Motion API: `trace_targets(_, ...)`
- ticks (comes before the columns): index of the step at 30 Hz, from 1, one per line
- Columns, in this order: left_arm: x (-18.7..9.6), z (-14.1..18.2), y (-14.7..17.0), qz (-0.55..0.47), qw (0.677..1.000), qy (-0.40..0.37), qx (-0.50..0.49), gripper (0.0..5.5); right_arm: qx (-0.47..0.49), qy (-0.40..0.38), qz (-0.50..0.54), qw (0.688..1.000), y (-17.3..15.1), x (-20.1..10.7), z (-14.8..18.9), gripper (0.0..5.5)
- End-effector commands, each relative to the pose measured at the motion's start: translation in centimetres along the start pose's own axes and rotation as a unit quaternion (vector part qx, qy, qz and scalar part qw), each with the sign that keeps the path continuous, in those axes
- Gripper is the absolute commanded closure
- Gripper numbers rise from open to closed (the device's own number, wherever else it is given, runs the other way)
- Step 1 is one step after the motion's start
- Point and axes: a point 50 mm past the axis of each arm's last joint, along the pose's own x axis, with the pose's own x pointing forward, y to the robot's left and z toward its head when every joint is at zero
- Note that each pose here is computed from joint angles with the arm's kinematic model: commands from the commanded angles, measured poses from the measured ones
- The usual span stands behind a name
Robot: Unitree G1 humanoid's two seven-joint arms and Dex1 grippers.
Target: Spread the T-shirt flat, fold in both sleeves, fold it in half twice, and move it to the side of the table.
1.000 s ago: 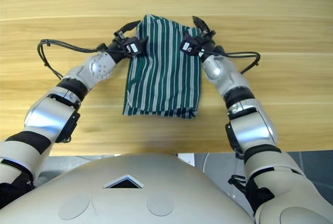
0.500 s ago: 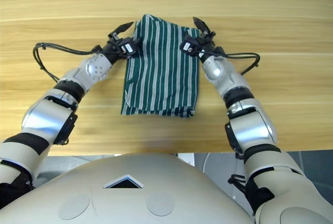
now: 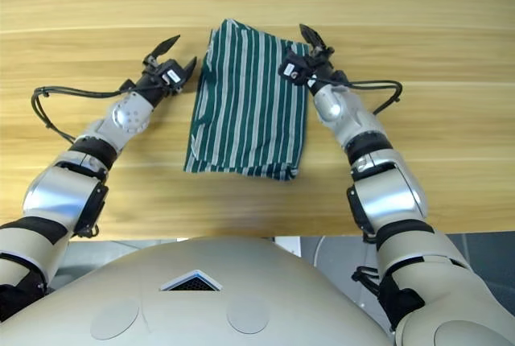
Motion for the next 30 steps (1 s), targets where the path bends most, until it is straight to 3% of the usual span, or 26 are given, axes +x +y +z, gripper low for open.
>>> trace_targets(1, -0.4, 2.2, 2.3, 0.099, 0.989, -0.101, -0.046, 2.81, 0.048, -0.142, -0.113, 0.982, -3.2, -0.6, 3.9, 2.68)
trace_targets(4, -1.5, 3.5, 2.7, 0.123, 0.978, -0.159, -0.06, 2.81, 0.051, -0.173, -0.132, 0.975, -3.9, -2.1, 5.5, 2.68)
trace_targets(6, -2.1, 4.2, 1.2, 0.078, 0.982, -0.168, -0.044, 2.81, 0.032, -0.163, -0.102, 0.981, -3.0, -3.3, 5.6, 2.68)
trace_targets(10, -3.0, 4.0, -2.3, -0.035, 0.99, -0.132, 0.017, 2.81, 0.014, -0.092, -0.002, 0.996, 0.3, -5.6, 3.5, 2.68)
trace_targets(14, -3.2, 2.9, -3.6, -0.108, 0.986, -0.085, 0.092, 2.81, -0.014, -0.045, 0.047, 0.998, 1.4, -6.9, 2.0, 2.68)
trace_targets(24, -0.5, 3.9, -2.3, -0.085, 0.981, -0.075, 0.158, 2.81, -0.061, -0.053, 0.129, 0.988, 2.7, -7.9, 2.6, 2.68)
trace_targets(30, -2.6, 2.4, -3.6, -0.102, 0.985, -0.028, 0.137, 2.81, -0.072, -0.051, 0.147, 0.985, 2.9, -8.3, 2.5, 2.68)
